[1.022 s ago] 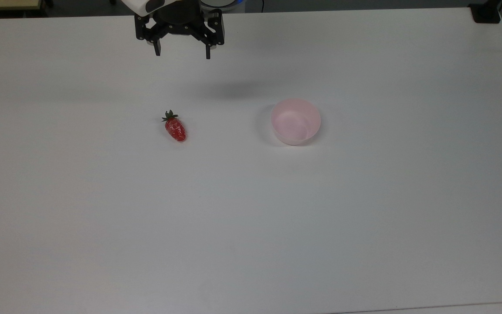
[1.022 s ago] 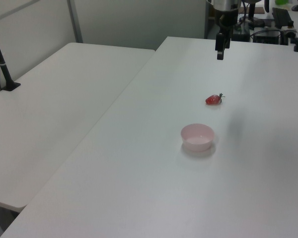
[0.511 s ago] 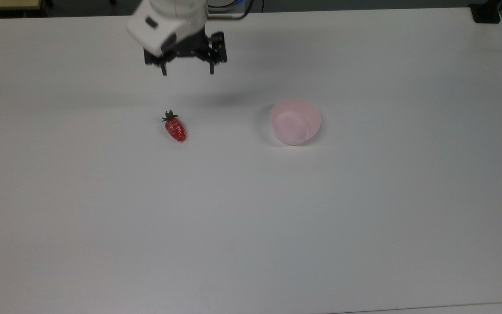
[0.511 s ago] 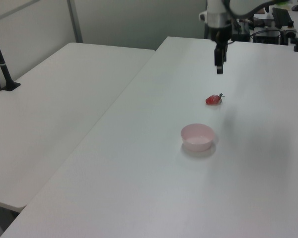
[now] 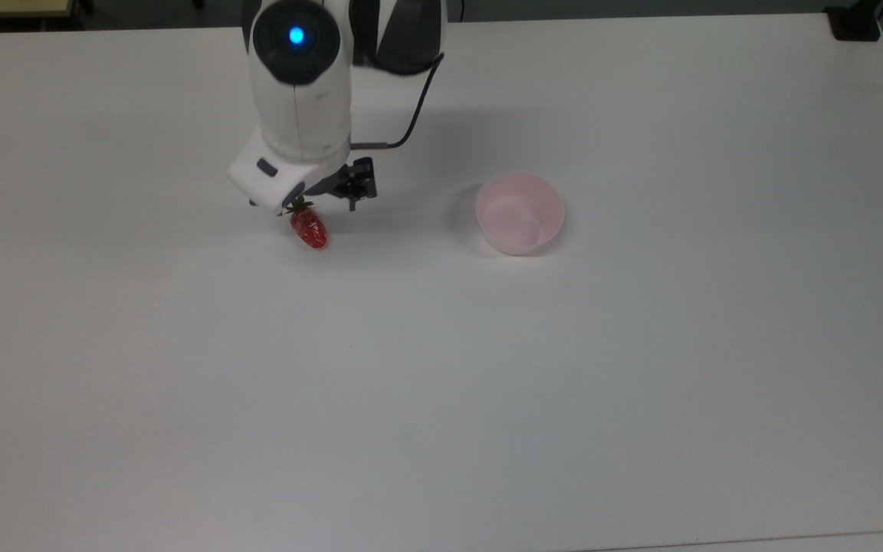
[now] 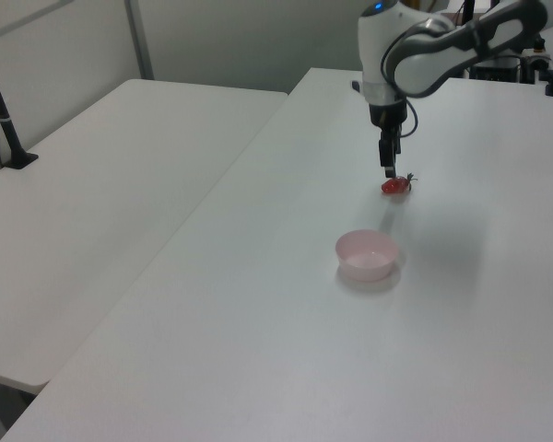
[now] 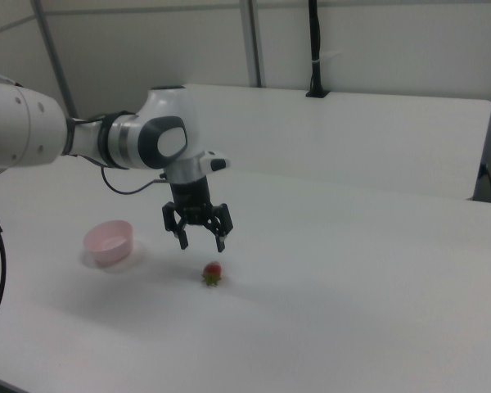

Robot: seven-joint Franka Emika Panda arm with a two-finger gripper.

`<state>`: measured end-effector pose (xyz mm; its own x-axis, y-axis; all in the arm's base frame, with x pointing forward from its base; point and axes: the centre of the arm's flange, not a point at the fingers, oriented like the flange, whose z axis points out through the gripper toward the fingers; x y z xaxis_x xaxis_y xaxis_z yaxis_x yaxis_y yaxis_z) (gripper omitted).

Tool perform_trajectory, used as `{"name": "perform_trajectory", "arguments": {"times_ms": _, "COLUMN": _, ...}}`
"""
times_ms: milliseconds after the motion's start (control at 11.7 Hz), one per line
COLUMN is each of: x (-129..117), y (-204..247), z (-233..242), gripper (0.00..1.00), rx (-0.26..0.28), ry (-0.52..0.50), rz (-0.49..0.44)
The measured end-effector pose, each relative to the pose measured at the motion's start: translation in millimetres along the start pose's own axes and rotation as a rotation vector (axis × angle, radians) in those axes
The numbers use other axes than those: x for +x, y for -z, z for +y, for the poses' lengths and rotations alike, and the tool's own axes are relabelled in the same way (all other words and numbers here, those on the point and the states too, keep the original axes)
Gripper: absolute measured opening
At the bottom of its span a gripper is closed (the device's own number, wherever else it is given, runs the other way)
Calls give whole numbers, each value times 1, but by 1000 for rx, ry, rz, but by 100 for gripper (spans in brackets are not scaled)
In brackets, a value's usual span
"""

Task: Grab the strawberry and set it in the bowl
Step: 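Close the gripper on the strawberry and lift it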

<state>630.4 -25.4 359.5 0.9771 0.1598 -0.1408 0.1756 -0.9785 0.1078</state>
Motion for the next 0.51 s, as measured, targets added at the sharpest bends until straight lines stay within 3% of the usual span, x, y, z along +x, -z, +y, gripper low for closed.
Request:
{"name": "perform_trajectory", "arguments": {"times_ms": 341, "x": 5, "y": -45, "z": 10, "gripper": 90, "rx": -35, "ry": 72, "rz": -31}}
{"name": "perform_trajectory", "arguments": {"times_ms": 511, "x": 4, "y": -53, "z": 9, "gripper": 79, "rx": -34, "ry": 108, "rz": -43}}
